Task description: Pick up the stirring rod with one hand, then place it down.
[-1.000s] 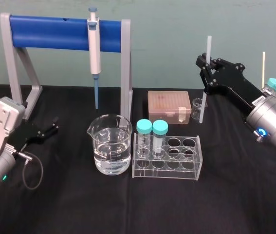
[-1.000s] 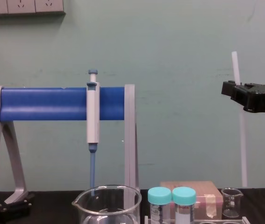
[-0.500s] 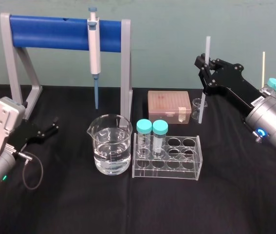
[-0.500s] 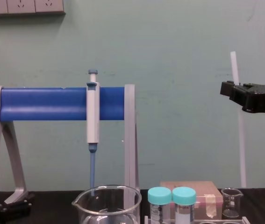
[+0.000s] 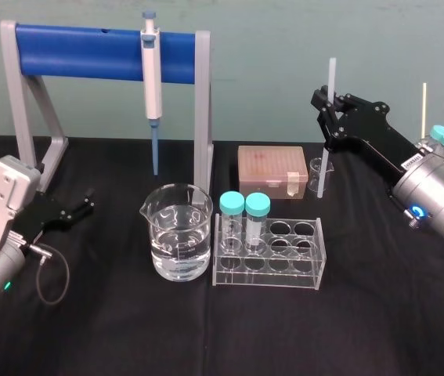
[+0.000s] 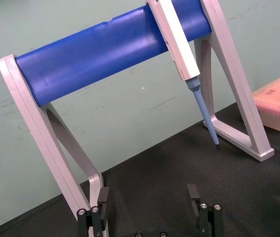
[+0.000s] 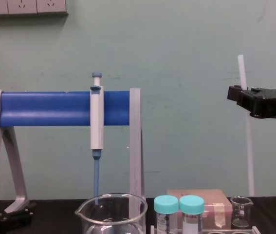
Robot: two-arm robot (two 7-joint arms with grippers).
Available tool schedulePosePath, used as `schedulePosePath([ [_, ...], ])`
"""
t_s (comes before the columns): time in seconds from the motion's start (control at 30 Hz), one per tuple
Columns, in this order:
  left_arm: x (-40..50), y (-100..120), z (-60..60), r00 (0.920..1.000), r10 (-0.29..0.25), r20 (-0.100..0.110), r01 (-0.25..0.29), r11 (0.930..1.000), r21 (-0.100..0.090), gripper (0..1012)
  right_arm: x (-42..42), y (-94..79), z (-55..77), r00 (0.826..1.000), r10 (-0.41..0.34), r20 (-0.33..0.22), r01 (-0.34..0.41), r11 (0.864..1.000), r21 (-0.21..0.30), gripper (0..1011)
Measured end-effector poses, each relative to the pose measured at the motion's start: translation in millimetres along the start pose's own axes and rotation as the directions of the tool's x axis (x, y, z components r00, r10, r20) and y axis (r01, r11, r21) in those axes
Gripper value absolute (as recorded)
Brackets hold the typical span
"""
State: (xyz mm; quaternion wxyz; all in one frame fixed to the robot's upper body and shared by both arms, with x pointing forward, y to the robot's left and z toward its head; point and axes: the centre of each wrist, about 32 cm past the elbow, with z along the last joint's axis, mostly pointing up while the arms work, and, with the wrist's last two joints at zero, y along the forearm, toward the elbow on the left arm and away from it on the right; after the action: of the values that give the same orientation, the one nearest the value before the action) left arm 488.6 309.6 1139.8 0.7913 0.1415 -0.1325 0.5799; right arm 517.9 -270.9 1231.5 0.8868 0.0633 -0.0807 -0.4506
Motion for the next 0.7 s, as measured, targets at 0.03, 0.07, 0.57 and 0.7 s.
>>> schedulePosePath([
  [0.03, 0.0, 0.0, 0.0, 1.0000, 0.000, 0.000, 0.000, 1.0000, 0.000, 1001, 0.0, 0.2, 0.0, 1.000, 0.000, 0.000, 0.000, 1.000, 0.000, 78],
  [0.07, 0.0, 0.0, 0.0, 1.0000, 0.000, 0.000, 0.000, 1.0000, 0.000, 1000, 0.0, 0.5, -0.2, 1.000, 0.001, 0.000, -0.001, 1.000, 0.000, 79],
  [0.57, 0.0, 0.0, 0.0, 1.0000, 0.000, 0.000, 0.000, 1.0000, 0.000, 1000, -0.4, 2.2, -1.3, 1.000, 0.004, -0.002, -0.004, 1.000, -0.002, 79],
  [0.7, 0.0, 0.0, 0.0, 1.0000, 0.000, 0.000, 0.000, 1.0000, 0.000, 1000, -0.4, 2.1, -1.7, 1.000, 0.004, -0.002, -0.004, 1.000, -0.003, 78],
])
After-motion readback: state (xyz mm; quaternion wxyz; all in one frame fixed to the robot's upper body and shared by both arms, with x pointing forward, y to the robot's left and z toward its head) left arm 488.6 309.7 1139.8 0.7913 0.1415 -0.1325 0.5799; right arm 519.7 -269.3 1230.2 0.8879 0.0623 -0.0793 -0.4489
